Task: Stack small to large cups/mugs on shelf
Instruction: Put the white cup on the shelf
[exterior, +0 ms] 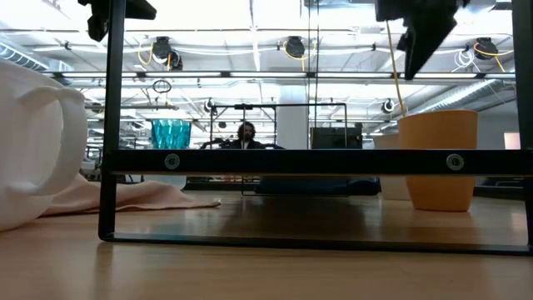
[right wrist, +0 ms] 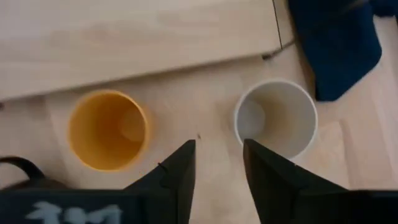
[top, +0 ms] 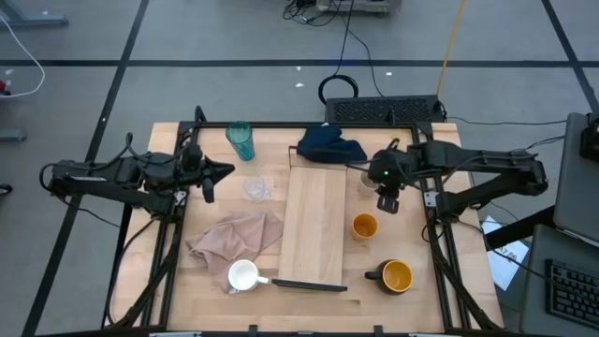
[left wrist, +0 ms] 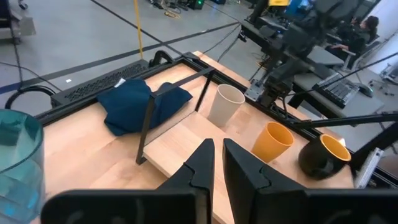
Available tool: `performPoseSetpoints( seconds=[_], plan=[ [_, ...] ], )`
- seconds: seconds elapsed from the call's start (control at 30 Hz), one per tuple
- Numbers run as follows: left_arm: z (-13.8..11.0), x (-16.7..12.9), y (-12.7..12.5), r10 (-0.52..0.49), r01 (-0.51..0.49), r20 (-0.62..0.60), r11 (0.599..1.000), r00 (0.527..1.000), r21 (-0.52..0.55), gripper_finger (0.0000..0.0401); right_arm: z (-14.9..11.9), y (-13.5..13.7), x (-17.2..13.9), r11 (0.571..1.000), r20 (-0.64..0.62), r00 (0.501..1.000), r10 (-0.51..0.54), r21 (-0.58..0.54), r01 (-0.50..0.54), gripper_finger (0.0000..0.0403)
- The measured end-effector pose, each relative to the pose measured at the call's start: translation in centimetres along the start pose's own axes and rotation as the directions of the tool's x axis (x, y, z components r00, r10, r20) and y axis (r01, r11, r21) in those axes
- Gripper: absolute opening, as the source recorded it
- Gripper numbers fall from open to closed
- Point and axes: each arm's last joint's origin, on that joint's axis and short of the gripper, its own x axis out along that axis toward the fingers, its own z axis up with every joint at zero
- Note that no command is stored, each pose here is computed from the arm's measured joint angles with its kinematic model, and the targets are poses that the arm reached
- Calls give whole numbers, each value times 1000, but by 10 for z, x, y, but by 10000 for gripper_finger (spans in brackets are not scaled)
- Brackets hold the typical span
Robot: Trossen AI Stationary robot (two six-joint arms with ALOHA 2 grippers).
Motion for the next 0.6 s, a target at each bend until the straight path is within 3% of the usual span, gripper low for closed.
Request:
performPoseSetpoints(
  seconds=[0.27, 0.6],
  plan=[
    [0, 0, -1, -27, 26, -15, 1000, 1000, -12, 33, -11, -3, 24, 998, -81, 997, -18, -68, 13, 122],
    [0, 0, -1, -28, 28, -16, 999, 999, -24, 33, -15, -3, 40, 980, -79, 997, -16, -200, -1, 125]
  ],
)
